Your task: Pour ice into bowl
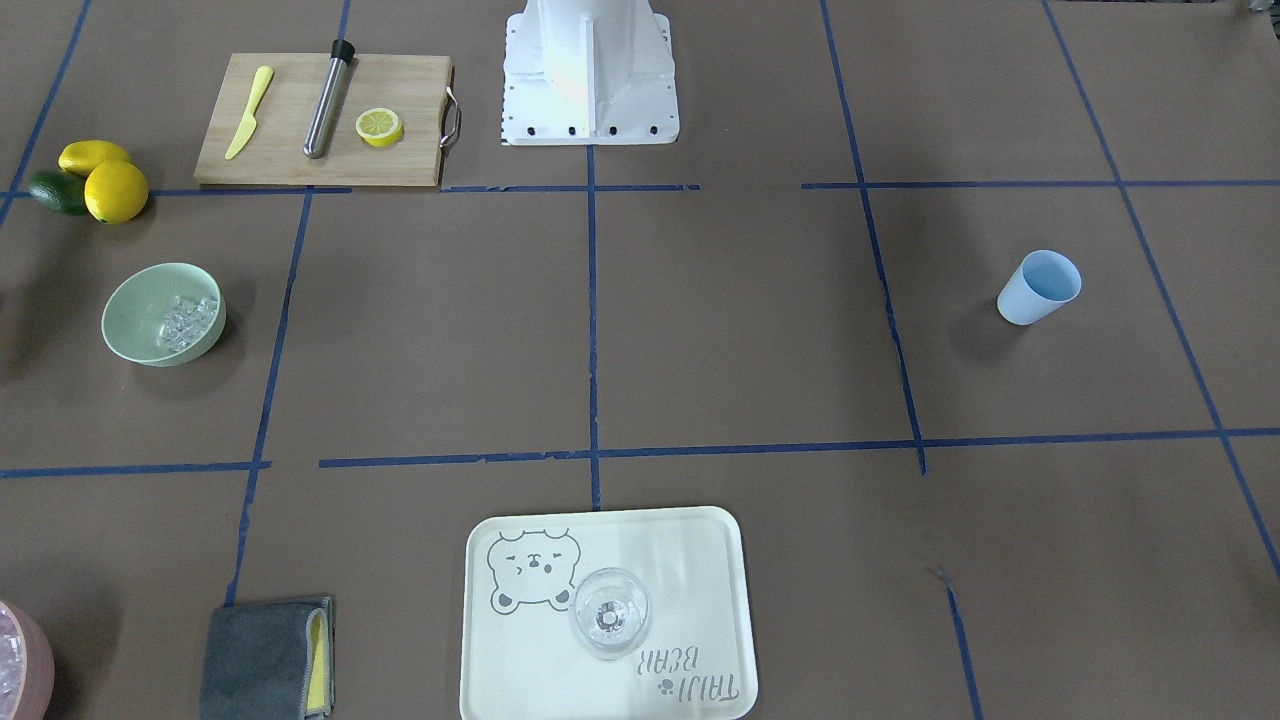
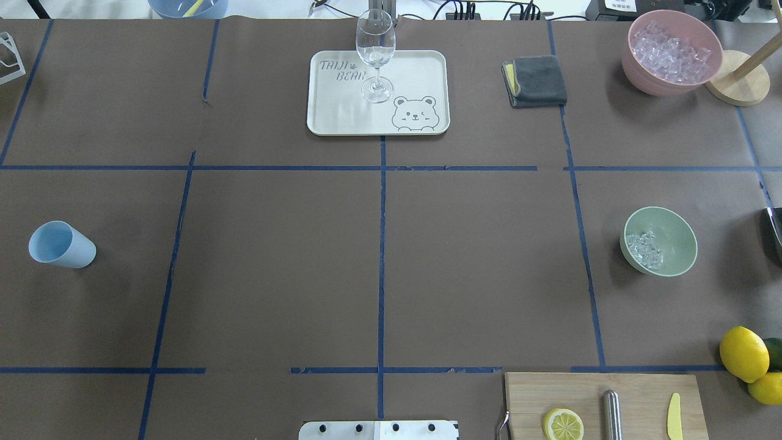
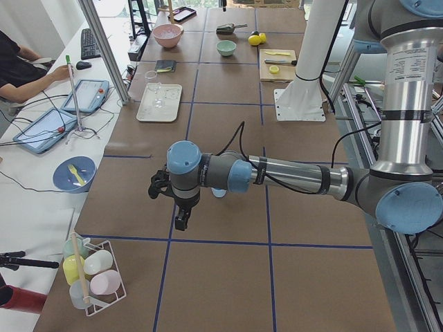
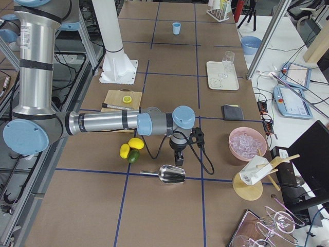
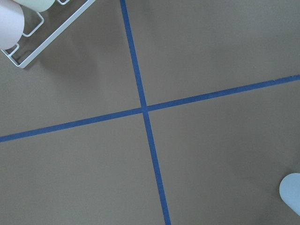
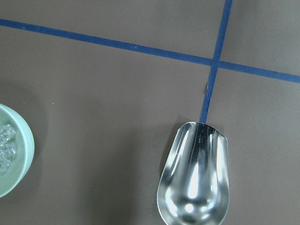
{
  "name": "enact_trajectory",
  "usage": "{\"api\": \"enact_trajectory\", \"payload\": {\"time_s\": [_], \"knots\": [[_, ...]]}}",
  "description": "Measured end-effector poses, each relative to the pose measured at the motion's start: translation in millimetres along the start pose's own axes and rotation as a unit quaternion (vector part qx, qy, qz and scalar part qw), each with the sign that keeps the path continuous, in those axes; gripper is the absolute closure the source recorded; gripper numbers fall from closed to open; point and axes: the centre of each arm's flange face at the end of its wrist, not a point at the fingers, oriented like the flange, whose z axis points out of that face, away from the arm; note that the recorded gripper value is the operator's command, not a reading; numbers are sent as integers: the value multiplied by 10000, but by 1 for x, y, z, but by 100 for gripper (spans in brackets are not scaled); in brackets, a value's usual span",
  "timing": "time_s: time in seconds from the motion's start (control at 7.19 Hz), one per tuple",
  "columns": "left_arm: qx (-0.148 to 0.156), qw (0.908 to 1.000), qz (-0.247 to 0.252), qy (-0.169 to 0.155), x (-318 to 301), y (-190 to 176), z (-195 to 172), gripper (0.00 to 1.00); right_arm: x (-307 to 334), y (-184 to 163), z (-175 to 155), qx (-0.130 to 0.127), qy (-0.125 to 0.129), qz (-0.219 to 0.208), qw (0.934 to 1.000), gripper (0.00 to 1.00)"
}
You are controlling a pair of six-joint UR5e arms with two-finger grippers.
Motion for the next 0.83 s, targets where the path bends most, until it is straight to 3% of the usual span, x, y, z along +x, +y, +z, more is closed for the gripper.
{"api": "enact_trajectory", "payload": {"time_s": [0.28, 0.56, 0.83], "knots": [[-116, 9999, -106, 1, -12, 5, 13, 0, -7, -1, -6, 45, 1, -50, 10000, 0], [-246, 9994, -240, 28, -25, 18, 28, 0, 5, 2, 5, -78, 16, 43, 10000, 0], [-189, 9996, -198, 52, -25, 19, 28, 0, 20, 2, 21, -203, -21, 135, 9997, 0]]}}
